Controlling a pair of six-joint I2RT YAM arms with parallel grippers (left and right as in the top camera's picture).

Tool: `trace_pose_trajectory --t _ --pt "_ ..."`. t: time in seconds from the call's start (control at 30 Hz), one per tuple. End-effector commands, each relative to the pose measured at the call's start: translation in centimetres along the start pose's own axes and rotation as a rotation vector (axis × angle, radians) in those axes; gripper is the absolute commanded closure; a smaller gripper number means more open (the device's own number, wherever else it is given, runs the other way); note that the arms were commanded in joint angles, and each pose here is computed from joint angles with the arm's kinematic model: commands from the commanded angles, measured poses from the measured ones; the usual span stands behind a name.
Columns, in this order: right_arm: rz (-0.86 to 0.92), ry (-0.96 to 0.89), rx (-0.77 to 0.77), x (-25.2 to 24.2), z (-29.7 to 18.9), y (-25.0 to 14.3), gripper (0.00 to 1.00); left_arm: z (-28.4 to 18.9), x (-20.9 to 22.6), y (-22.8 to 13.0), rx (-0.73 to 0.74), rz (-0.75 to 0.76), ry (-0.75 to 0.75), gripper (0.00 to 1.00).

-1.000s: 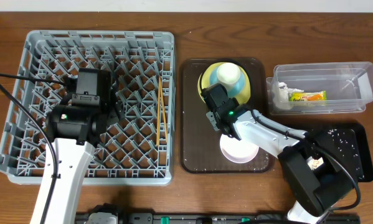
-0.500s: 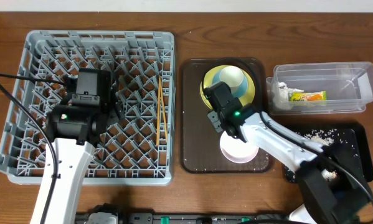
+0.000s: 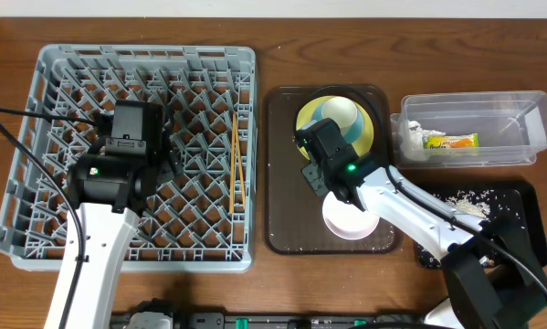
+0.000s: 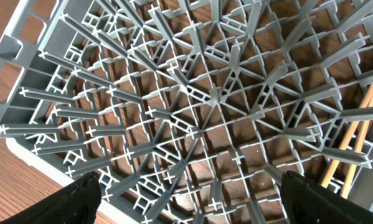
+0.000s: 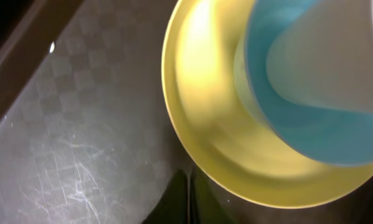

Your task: Sort waste into correct bins and load items into the dishwasher rack

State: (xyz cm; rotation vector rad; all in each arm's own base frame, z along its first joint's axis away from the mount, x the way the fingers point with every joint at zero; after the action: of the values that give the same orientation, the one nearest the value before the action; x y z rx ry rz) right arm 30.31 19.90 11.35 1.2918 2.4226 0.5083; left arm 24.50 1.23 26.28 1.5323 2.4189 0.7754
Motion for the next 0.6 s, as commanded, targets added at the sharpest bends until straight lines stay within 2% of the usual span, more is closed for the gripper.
trace_pose_trajectory --t 0.0,0.57 --pt "-0.016 0.002 -0.011 -0.1 -0.3 0.3 0.99 0.2 0.3 -0.1 0.002 -0.004 0.026 0.07" --pt "-0.004 -0.008 -0.015 -1.2 -0.1 0.3 0.99 0.2 0.3 -0.1 0.002 -0.004 0.026 0.07"
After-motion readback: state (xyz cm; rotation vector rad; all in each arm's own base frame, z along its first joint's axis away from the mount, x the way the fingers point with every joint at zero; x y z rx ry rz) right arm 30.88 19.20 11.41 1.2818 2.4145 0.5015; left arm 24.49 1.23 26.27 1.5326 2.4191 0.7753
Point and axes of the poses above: each gripper's point midway between its finger pads, its own z axis out along the fingers, its own x axis along the line the jaws close on, y = z × x, the point moved 7 cm from there along -z, back along the fingers
